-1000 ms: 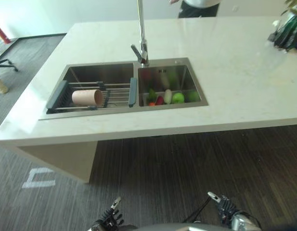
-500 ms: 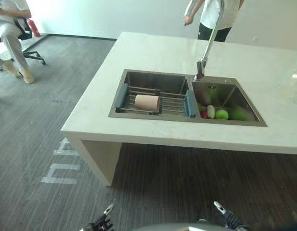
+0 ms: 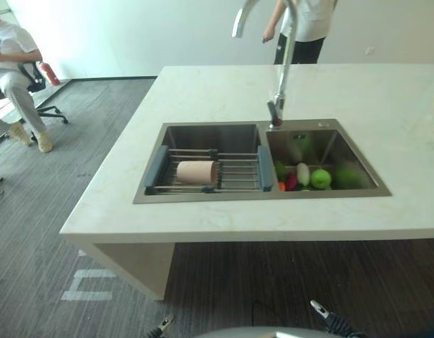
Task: Place the dishes in the dishwasher.
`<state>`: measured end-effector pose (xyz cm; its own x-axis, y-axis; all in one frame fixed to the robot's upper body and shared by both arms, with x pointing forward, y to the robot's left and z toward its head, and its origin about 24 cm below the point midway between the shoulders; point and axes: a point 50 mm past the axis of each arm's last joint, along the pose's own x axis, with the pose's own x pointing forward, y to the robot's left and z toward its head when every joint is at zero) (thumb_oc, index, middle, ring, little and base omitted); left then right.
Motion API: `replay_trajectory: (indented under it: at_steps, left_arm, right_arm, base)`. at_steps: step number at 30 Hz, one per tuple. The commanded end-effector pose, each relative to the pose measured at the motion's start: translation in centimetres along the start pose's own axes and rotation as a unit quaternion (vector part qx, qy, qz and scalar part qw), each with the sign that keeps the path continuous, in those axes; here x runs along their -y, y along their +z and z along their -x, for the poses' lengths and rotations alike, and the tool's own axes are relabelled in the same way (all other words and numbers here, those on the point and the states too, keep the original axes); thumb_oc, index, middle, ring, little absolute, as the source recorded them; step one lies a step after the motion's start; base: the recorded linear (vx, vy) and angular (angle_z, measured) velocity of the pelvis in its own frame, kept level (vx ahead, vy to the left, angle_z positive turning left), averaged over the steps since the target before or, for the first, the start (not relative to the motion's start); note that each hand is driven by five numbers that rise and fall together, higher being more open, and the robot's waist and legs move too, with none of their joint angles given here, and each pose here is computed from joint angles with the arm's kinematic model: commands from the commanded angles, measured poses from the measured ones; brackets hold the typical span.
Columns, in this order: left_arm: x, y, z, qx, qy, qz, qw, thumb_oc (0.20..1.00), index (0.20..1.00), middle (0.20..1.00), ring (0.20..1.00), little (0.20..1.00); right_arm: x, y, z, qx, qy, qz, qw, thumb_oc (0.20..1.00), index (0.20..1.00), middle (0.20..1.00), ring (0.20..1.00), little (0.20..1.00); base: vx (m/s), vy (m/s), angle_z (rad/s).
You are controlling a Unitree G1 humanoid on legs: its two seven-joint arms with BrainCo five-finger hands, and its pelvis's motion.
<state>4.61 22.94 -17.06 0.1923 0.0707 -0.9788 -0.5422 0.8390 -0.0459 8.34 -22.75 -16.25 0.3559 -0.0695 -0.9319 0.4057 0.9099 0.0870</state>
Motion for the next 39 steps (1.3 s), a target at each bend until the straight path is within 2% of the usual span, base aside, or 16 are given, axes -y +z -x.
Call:
replay_trajectory:
  at_steps: [1,4,9,15,20,21,25,27,29,32,34,35,38,39]
  left_arm:
    - [1.3,3.0,-0.1,0.035,-0.008,0.009,0.999,1.000,1.000,1.000,1.000,1.000]
    - [1.4,3.1,-0.1,0.024,-0.003,-0.031,0.999,1.000,1.000,1.000,1.000,1.000]
    - [0.8,2.2,-0.1,-0.018,0.023,-0.047,0.998,1.000,1.000,1.000,1.000,1.000]
    - [-0.2,0.7,0.1,-0.071,0.028,0.000,0.997,1.000,1.000,1.000,1.000,1.000]
    - [-2.8,-2.0,1.0,-0.163,0.047,0.032,0.985,1.000,1.000,1.000,1.000,1.000]
    - [-3.9,-2.8,1.6,-0.191,0.039,0.028,0.980,1.000,1.000,1.000,1.000,1.000]
    - [-5.1,-3.6,2.6,-0.239,-0.002,0.072,0.968,1.000,1.000,1.000,1.000,1.000]
    - [-7.5,-3.6,3.7,-0.262,0.011,0.079,0.962,1.000,1.000,1.000,1.000,1.000]
    - [-11.3,-2.7,5.5,-0.270,0.067,0.051,0.959,1.000,1.000,1.000,1.000,1.000]
    - [-18.6,0.3,9.9,-0.280,0.194,-0.079,0.937,1.000,1.000,1.000,1.000,1.000]
    - [-21.4,2.5,12.2,-0.256,0.265,-0.102,0.924,1.000,1.000,1.000,1.000,1.000]
    - [-23.9,6.0,15.3,-0.215,0.334,-0.118,0.910,1.000,1.000,1.000,1.000,1.000]
    - [-25.8,10.9,19.0,-0.128,0.415,-0.159,0.887,1.000,1.000,1.000,1.000,1.000]
    - [-26.3,15.1,21.9,-0.049,0.459,-0.195,0.865,1.000,1.000,1.000,1.000,1.000]
  right_arm:
    - [-0.2,2.8,-0.4,0.013,-0.004,0.021,1.000,1.000,1.000,1.000,1.000,1.000]
    - [-0.1,2.4,-0.3,0.005,-0.006,0.015,1.000,1.000,1.000,1.000,1.000,1.000]
    - [0.4,0.9,-0.2,-0.025,-0.011,0.009,1.000,1.000,1.000,1.000,1.000,1.000]
    - [0.9,-0.3,-0.1,-0.053,-0.024,0.004,0.998,1.000,1.000,1.000,1.000,1.000]
    - [1.8,-0.4,0.2,-0.059,-0.039,-0.010,0.997,1.000,1.000,1.000,1.000,1.000]
    - [2.6,-0.1,0.3,-0.053,-0.048,-0.017,0.997,1.000,1.000,1.000,1.000,1.000]
    - [4.0,1.2,0.6,-0.035,-0.059,-0.027,0.997,1.000,1.000,1.000,1.000,1.000]
    - [5.2,2.2,1.0,-0.022,-0.061,-0.025,0.998,1.000,1.000,1.000,1.000,1.000]
    - [6.5,3.6,1.5,-0.007,-0.058,-0.010,0.998,1.000,1.000,1.000,1.000,1.000]
    - [8.6,5.9,2.5,0.004,-0.053,0.008,0.999,1.000,1.000,1.000,1.000,1.000]
    - [9.5,7.0,3.0,0.004,-0.053,0.019,0.998,1.000,1.000,1.000,1.000,1.000]
    - [10.4,8.1,3.6,0.000,-0.054,0.036,0.998,1.000,1.000,1.000,1.000,1.000]
    - [11.1,8.9,4.1,-0.003,-0.053,0.047,0.997,1.000,1.000,1.000,1.000,1.000]
    - [11.3,9.2,4.4,-0.007,-0.054,0.053,0.997,1.000,1.000,1.000,1.000,1.000]
  base:
    - [0.03,0.128,-0.26]
    - [0.04,0.124,-0.23]
    - [0.08,0.086,0.26]
    - [0.04,0.036,0.07]
    - [0.02,-0.012,-0.02]
    - [0.03,-0.029,-0.09]
    - [0.00,-0.006,-0.02]
    - [0.00,0.000,0.00]
    - [0.01,0.018,0.00]
    - [0.00,0.061,0.00]
    - [-0.01,0.076,-0.03]
    - [-0.01,0.080,-0.07]
    - [0.00,0.064,-0.10]
    - [0.01,0.044,-0.11]
